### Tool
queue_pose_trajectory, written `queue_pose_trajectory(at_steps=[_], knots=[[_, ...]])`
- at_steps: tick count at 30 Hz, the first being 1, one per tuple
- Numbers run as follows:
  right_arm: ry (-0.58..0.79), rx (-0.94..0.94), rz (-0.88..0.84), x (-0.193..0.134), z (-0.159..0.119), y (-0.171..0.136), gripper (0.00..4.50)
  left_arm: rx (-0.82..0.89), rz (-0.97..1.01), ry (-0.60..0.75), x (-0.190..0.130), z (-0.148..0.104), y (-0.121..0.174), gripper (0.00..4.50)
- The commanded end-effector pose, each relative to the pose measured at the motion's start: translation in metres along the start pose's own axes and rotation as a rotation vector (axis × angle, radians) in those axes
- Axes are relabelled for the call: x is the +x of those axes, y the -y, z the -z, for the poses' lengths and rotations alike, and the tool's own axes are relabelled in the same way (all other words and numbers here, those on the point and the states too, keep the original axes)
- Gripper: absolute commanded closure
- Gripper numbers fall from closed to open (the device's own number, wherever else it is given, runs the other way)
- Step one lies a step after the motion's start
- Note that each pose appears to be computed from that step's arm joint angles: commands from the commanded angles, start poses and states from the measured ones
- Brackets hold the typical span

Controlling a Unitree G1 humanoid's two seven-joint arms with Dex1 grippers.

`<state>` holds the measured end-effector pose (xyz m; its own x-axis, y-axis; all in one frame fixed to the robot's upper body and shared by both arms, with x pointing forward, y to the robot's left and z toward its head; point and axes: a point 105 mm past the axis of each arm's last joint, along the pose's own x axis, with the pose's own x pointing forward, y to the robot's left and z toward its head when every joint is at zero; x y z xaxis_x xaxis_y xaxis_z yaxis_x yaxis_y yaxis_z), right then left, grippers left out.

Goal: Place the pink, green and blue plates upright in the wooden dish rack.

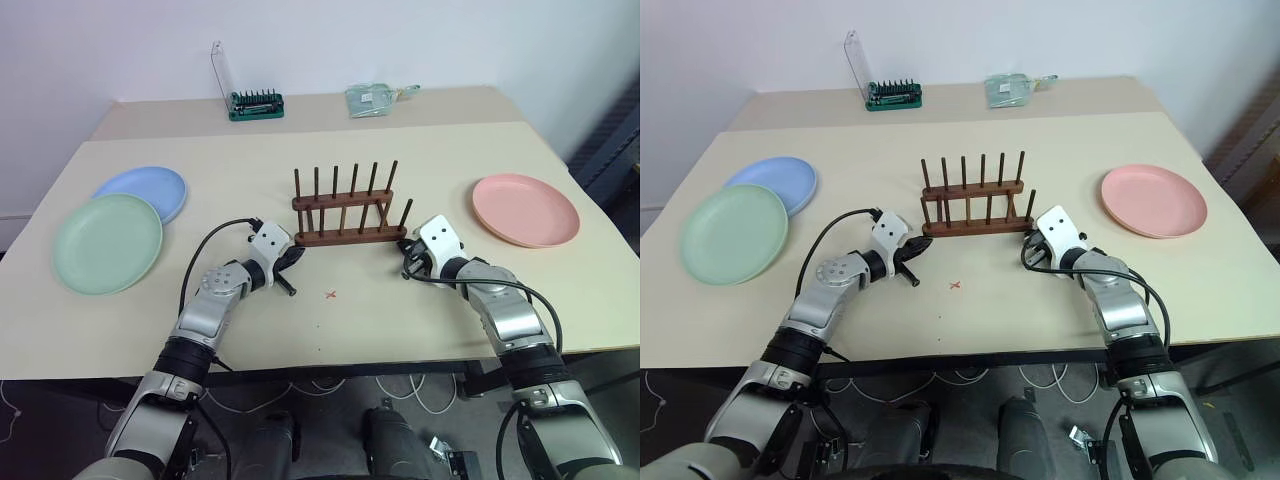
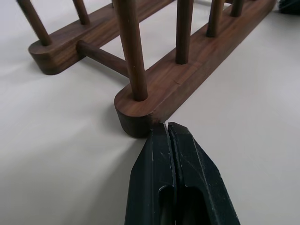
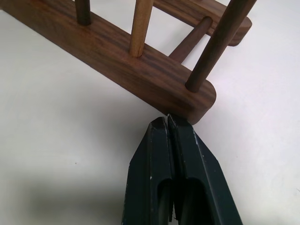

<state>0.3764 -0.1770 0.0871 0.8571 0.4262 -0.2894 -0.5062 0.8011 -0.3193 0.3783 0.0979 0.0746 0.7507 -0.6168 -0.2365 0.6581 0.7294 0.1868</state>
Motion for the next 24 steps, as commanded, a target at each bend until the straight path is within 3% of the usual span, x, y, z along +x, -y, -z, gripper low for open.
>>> queue_pose_trajectory(at_steps=[1,9,14,17,23,24], knots=[[0.037,-0.027,0.015,-0.010,-0.008,0.006,4.45,-0.018,-0.038,-0.088,-0.005,0.026,-0.006,4.50],[0.048,-0.086,0.019,-0.037,-0.012,0.017,4.45,0.005,-0.070,-0.074,-0.005,0.023,-0.013,4.50],[0.006,-0.131,0.032,-0.062,-0.011,0.038,4.45,0.043,-0.034,-0.005,-0.012,0.009,-0.013,4.50],[-0.051,-0.166,0.096,-0.079,-0.009,0.064,3.60,0.043,0.035,0.066,-0.021,-0.005,-0.007,4.50],[-0.205,-0.335,0.248,-0.098,0.005,0.115,0.69,0.060,0.324,0.163,-0.037,-0.034,0.037,4.50],[-0.234,-0.357,0.266,-0.099,0.010,0.122,0.69,0.065,0.384,0.164,-0.040,-0.037,0.047,4.50]])
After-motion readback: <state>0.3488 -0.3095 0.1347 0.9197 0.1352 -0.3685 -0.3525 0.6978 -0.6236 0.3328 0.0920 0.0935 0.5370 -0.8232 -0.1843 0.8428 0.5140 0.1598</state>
